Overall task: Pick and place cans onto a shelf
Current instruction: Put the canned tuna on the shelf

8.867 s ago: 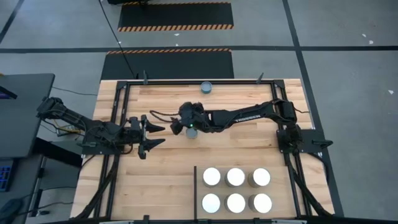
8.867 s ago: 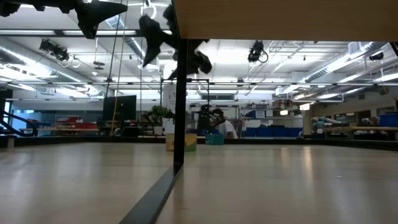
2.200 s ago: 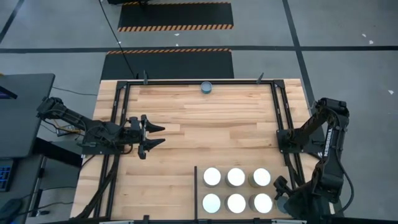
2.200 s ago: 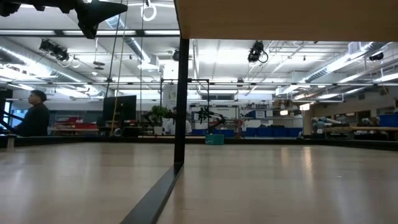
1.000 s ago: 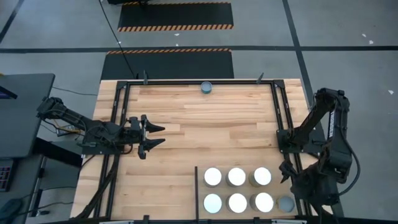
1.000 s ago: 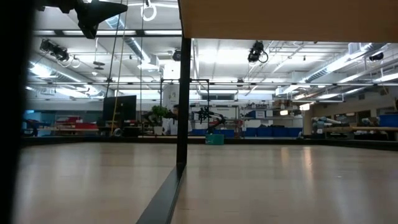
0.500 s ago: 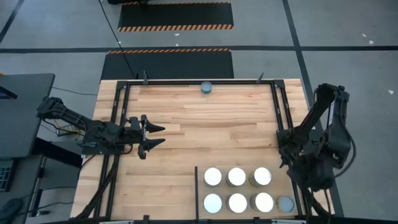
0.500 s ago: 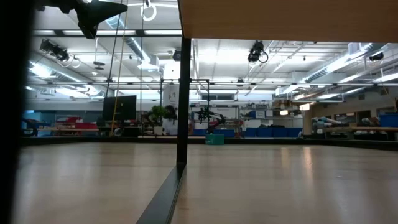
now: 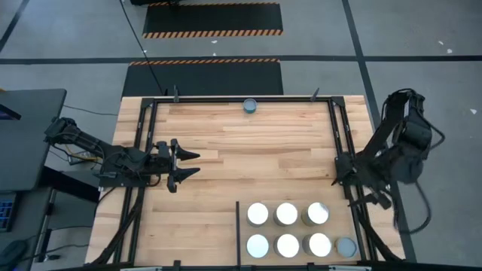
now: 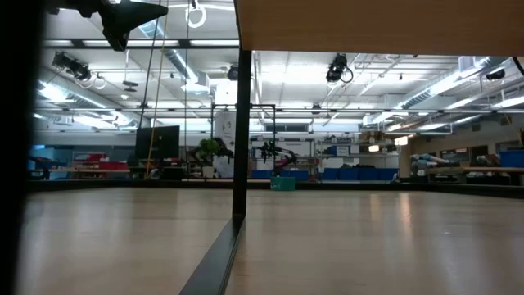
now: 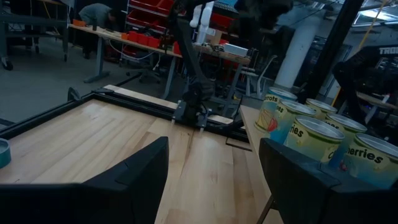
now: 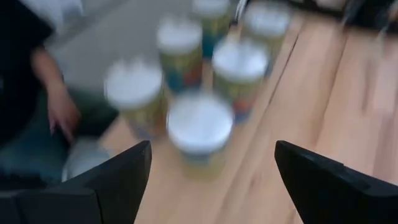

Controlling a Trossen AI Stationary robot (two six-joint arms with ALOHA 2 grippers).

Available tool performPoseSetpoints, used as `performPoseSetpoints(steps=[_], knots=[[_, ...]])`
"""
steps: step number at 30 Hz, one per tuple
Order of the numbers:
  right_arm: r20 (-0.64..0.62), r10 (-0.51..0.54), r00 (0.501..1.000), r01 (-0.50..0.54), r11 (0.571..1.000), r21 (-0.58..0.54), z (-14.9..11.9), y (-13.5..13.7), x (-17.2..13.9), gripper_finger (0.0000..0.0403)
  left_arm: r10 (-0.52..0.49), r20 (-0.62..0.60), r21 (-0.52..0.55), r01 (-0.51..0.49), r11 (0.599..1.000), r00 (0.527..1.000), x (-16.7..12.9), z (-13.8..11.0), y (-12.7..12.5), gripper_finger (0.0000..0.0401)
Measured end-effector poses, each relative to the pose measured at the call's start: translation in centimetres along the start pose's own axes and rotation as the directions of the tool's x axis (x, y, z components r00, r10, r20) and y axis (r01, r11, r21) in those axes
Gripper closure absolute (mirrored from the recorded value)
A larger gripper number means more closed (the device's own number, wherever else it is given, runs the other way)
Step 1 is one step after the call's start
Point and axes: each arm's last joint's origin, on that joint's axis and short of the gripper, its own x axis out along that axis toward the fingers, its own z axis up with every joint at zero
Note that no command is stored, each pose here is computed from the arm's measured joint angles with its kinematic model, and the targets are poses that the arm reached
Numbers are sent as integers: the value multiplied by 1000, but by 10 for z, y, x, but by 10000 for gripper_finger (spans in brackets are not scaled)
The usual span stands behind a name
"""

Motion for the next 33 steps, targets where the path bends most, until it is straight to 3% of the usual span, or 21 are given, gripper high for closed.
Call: performPoseSetpoints(steps=[6, 11, 16, 22, 30, 33], knots=[[259, -86, 962, 79, 996, 39, 30, -13, 2, 54, 0, 0, 0, 0, 1000, 1000, 0, 0, 0, 145], [310, -201, 929, 197, 979, 44, 53, -32, 27, 54, 0, 0, 0, 0, 1000, 1000, 0, 0, 0, 145], [287, -380, 879, 367, 925, 99, 70, -69, 58, 54, 0, 0, 0, 0, 1000, 1000, 0, 0, 0, 145], [222, -566, 794, 526, 822, 217, 75, -125, 82, 54, 0, 0, 0, 0, 1000, 1000, 0, 0, 0, 145], [67, -639, 766, 573, 727, 380, 62, -186, 106, 54, 0, 0, 0, 0, 1000, 1000, 0, 0, 0, 145], [35, -681, 731, 607, 673, 422, 59, -204, 116, 54, 0, 0, 0, 0, 1000, 1000, 0, 0, 0, 145]])
